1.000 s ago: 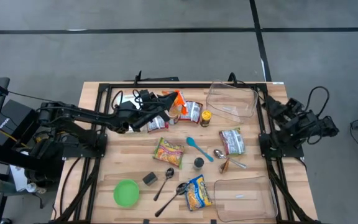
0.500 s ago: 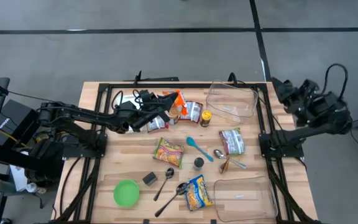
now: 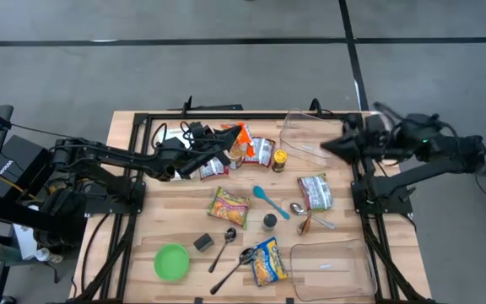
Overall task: Pick & Place Food Item
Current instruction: Put the orange noodle pack into the top transparent bin
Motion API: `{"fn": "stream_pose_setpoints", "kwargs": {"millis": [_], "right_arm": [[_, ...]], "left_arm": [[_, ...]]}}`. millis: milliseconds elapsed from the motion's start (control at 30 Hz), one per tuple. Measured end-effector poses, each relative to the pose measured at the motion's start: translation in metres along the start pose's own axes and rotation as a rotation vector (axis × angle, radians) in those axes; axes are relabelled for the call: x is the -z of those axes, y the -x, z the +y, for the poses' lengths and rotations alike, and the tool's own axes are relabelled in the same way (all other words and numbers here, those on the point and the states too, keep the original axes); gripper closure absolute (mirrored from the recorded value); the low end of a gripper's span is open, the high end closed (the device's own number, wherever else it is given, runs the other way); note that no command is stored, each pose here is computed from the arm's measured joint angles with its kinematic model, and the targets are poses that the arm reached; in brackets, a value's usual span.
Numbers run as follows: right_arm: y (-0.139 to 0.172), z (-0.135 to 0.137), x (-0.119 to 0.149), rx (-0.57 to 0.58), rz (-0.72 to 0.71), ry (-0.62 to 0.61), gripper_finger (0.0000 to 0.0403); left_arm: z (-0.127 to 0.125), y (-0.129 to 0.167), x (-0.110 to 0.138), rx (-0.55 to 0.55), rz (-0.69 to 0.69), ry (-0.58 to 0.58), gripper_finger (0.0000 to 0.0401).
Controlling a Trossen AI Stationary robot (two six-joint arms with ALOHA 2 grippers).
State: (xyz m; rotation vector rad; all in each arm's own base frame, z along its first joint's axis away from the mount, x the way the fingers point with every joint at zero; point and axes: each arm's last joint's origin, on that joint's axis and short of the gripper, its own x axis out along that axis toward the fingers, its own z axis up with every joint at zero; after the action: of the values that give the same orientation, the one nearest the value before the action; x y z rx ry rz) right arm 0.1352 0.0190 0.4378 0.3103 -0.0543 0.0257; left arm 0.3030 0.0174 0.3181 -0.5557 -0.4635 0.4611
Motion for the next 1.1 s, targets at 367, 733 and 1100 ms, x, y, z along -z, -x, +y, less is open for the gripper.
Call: {"fn": "stream_pose_setpoints", "kwargs": {"millis": [367, 733, 1100], "right_arm": [[-0.049, 0.001, 0.027, 0.131, 0.126, 0.055, 0.0403], [-0.057, -0.046, 0.016, 0.344, 0.107, 0.155, 0.0403], [-0.027, -0.088, 0.009, 0.617, 0.126, 0.027, 0.0403]], "left_arm": [[0.000, 0.000, 0.000, 0.004, 0.001, 0.001, 0.0401], [0.000, 0.000, 0.000, 0.003, 0.001, 0.001, 0.0401], [0.001, -0.001, -0.001, -0.004, -0.004, 0.000, 0.0401]]}}
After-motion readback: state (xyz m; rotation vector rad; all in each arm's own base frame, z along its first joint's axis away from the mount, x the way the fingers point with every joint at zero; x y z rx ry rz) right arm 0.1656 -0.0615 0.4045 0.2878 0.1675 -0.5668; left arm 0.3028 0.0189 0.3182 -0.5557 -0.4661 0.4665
